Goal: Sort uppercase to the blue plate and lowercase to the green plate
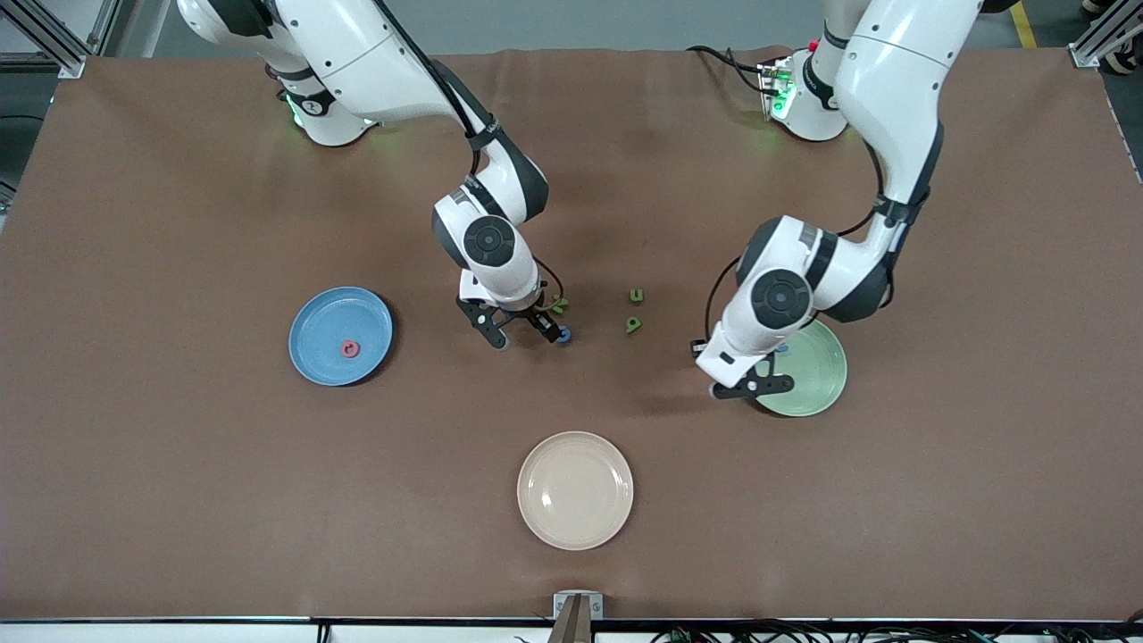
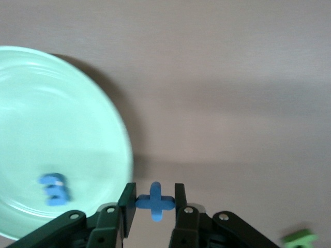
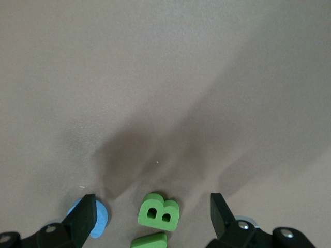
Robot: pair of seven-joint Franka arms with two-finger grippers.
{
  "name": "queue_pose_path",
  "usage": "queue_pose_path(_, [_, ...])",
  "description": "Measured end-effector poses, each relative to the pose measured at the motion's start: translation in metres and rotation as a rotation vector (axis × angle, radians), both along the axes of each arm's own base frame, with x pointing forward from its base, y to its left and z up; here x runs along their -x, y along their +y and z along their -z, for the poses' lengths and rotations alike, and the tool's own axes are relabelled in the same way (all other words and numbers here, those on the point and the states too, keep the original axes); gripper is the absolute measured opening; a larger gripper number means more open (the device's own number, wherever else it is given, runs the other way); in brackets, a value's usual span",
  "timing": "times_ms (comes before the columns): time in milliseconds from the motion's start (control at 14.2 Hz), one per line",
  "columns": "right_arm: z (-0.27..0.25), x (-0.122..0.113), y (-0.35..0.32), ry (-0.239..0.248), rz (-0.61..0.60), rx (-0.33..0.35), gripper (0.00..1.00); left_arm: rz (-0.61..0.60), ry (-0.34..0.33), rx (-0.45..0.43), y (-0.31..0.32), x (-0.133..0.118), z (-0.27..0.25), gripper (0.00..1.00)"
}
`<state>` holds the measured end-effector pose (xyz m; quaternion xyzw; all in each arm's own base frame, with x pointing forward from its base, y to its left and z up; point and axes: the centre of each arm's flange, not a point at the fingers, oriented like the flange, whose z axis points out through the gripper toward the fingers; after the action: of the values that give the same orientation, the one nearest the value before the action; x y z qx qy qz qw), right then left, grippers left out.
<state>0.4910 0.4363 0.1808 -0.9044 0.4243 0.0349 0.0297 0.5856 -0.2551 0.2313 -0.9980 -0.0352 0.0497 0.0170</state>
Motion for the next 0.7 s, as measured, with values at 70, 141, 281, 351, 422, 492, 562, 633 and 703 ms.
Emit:
queue_pose_path(70, [0.001, 0.002, 0.002, -0.003, 0.003, 0.009, 0.93, 0.018, 0.007, 0.001, 0.017, -0.002, 0.000, 0.34])
queue_pose_path(141, [0.001, 0.004, 0.003, -0.003, 0.007, 0.015, 0.93, 0.037, 0.013, 0.004, 0.035, -0.005, 0.000, 0.34])
queue_pose_path(281, [0.002, 0.006, 0.005, -0.001, 0.012, 0.023, 0.88, 0.059, 0.017, 0.010, 0.065, -0.012, -0.001, 0.34])
queue_pose_path(351, [0.002, 0.007, 0.005, 0.001, 0.011, 0.025, 0.84, 0.063, 0.019, 0.013, 0.079, -0.015, -0.001, 0.34])
queue_pose_path(422, [0.003, 0.008, 0.006, 0.003, 0.016, 0.028, 0.79, 0.069, 0.024, 0.015, 0.092, -0.017, 0.001, 0.34])
queue_pose_path(492, [0.004, 0.010, 0.007, 0.006, 0.018, 0.031, 0.79, 0.075, 0.031, 0.016, 0.103, -0.018, 0.004, 0.34])
queue_pose_path(562, [0.005, 0.012, 0.009, 0.008, 0.018, 0.033, 0.74, 0.081, 0.042, 0.017, 0.113, -0.017, 0.008, 0.34])
queue_pose_path(633, [0.007, 0.014, 0.011, 0.010, 0.017, 0.035, 0.74, 0.089, 0.053, 0.013, 0.123, -0.015, 0.012, 0.34])
queue_pose_path(703, [0.006, 0.014, 0.012, 0.005, 0.017, 0.033, 0.65, 0.093, 0.062, 0.007, 0.131, -0.012, 0.017, 0.34])
